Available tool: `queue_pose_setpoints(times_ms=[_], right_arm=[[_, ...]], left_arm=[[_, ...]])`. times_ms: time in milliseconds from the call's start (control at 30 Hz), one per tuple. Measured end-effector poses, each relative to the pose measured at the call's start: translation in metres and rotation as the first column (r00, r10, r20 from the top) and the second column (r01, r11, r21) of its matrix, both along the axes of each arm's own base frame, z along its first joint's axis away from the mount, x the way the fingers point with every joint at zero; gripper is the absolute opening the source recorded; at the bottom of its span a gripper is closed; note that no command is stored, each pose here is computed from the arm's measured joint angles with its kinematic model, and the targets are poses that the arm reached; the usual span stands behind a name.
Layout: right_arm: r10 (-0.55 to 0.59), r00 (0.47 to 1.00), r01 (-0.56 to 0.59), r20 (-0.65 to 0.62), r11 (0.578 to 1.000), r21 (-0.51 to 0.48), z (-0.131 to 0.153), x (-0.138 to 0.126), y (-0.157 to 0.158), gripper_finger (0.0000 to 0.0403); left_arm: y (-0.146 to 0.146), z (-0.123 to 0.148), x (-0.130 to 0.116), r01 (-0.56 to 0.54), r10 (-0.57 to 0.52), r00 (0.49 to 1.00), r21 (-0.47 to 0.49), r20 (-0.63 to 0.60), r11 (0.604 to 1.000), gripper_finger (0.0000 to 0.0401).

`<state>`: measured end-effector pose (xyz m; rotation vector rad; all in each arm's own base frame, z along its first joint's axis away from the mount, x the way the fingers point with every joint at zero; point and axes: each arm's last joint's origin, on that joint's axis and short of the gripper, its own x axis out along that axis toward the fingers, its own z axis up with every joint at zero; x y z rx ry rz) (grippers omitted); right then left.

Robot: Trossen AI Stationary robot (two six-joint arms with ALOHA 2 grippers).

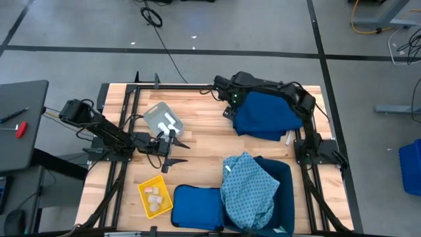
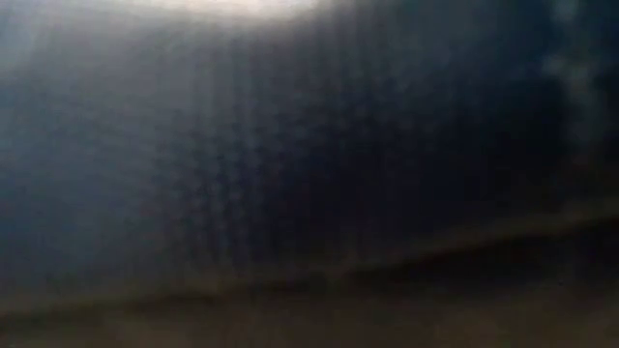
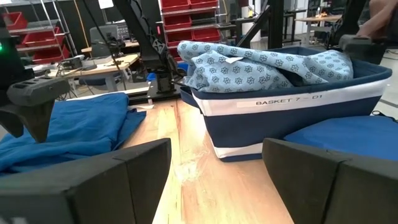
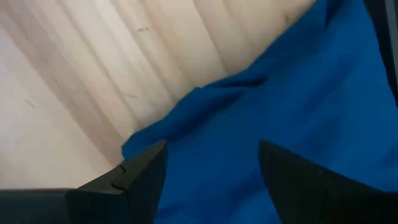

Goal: Pick & place medical supplies in basket/bin
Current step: Put the blue patient gown into the blue laundry bin

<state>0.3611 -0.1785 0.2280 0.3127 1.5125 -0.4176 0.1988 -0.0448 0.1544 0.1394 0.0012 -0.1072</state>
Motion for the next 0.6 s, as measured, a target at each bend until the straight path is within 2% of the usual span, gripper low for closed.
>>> queue_pose_setpoints(times_ms=[367, 600], right_arm=[[-0.021, 1.0, 0.022, -0.017, 1.0, 0.007, -0.003, -0.004, -0.008, 0.026], [-0.02, 0.997, 0.023, -0.079, 0.999, 0.029, -0.021, -0.001, -0.01, 0.026]], left_arm=[[0.0, 0.0, 0.0, 0.0, 0.0, 1.0, 0.0, 0.0, 1.0, 0.0256], [0.0, 0.0, 0.0, 0.001, -0.001, 1.0, 0.0, 0.002, 1.0, 0.0256]])
